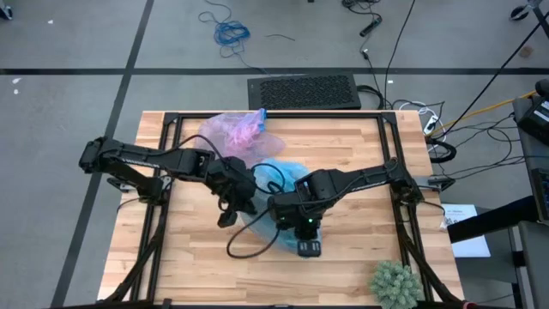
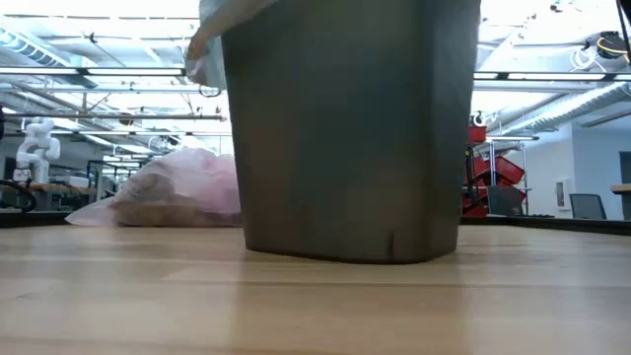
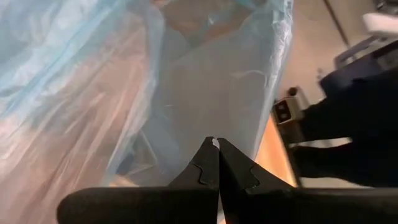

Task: Place trash/remove bag and relplace
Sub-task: Insert the new trash bag into the trash bin

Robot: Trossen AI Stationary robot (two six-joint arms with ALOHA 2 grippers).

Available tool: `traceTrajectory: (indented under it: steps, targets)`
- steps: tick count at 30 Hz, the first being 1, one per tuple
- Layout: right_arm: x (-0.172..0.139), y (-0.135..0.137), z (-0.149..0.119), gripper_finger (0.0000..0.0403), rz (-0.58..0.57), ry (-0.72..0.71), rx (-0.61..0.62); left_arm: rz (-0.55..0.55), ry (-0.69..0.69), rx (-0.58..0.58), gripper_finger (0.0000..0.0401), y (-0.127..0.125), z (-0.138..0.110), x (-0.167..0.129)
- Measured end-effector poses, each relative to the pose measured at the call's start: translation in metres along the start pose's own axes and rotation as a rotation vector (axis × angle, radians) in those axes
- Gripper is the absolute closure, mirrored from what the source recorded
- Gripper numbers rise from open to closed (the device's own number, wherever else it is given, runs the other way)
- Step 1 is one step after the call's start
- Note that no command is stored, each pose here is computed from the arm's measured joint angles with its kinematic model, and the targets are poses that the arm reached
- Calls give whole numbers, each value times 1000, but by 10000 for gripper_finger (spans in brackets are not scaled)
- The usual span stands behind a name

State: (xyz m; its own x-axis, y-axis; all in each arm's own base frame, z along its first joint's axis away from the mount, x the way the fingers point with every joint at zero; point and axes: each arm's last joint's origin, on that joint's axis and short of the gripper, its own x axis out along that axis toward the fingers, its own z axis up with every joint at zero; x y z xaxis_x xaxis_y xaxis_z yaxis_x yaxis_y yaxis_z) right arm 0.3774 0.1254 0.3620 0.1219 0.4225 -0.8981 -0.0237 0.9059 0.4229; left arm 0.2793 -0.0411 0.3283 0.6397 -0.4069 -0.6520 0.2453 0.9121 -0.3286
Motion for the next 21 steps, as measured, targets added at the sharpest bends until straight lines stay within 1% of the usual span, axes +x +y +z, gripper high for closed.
traceTrajectory:
  steps: [4,8,12,16,19,21]
  targets:
    - [-13,9,-10,403,58,-9,-46,-38,-29,-25,401,-10,2,3]
    - [-27,15,-20,403,65,-41,-62,-70,-70,-42,401,-19,6,5]
    - [-43,18,-29,403,72,-80,-49,-82,-105,-50,401,-23,9,6]
    - [-55,18,-35,403,13,-142,-13,-54,-158,-38,401,-23,14,5]
    - [-61,16,-38,403,-66,-202,58,4,-197,-26,401,-18,17,3]
    - [-61,15,-37,400,-111,-232,113,46,-194,7,401,-14,17,3]
